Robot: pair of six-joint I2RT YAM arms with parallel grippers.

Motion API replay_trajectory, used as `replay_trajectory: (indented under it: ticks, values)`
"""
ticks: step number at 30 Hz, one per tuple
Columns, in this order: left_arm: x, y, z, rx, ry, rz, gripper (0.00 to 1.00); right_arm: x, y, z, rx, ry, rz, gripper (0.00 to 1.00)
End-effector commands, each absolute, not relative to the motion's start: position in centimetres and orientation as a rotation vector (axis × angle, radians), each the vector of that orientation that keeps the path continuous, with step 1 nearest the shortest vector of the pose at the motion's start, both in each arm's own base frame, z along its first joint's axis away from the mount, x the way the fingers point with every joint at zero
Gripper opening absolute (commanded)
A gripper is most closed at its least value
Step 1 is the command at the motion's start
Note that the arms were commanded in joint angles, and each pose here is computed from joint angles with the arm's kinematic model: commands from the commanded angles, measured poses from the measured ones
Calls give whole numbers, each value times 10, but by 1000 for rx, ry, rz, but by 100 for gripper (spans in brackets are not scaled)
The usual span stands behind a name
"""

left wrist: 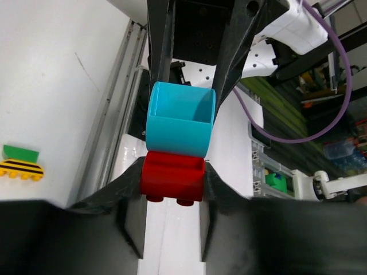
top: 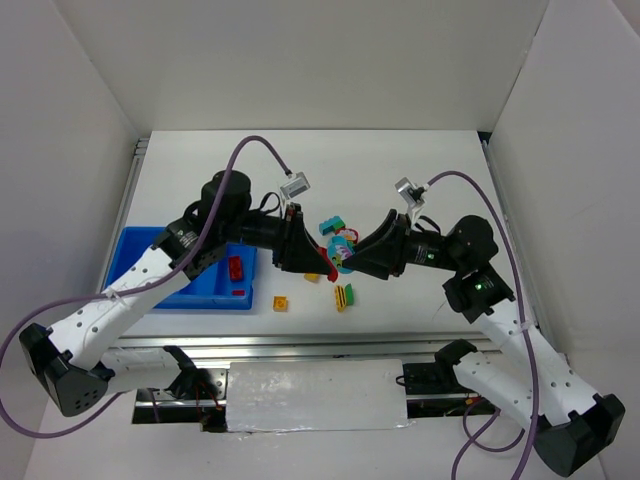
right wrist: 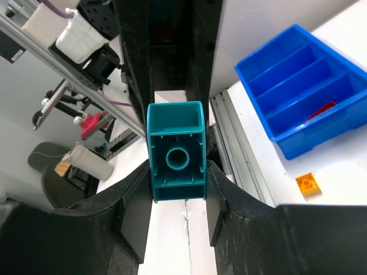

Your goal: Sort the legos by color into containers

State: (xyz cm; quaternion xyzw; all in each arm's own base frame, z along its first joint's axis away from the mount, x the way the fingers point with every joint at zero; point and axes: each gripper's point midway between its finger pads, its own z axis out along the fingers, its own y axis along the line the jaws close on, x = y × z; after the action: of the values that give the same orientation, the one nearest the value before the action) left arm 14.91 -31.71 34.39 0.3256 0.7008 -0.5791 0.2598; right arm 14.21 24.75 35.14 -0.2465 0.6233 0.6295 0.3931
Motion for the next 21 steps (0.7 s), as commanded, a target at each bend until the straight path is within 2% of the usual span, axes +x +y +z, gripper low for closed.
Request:
replay_trajectory:
  ticks: [1, 4, 7, 12, 15, 16, 20, 21]
  values:
    - [150, -320, 359, 908, 1813, -1584, 0, 137, 247, 369, -654, 1488, 1613, 0]
    - [154, -316, 354, 892, 1848, -1526, 0, 141, 246, 361, -651, 1524, 1581, 0]
    - [169, -302, 341, 859, 1913, -1359, 0, 156, 233, 345, -589, 1568, 1480, 0]
    - [239, -230, 291, 517, 2140, -997, 0, 183, 206, 332, -479, 1617, 1376, 0]
    - [272, -179, 257, 254, 2278, -724, 0, 193, 202, 334, -463, 1641, 1316, 0]
    - [285, -152, 238, 140, 2340, -521, 0, 196, 201, 331, -450, 1662, 1302, 0]
    - [294, -84, 196, -200, 2501, -35, 0, 209, 198, 323, -369, 1748, 1250, 0]
    - [294, -79, 189, -249, 2527, 2, 0, 209, 198, 320, -357, 1771, 1243, 0]
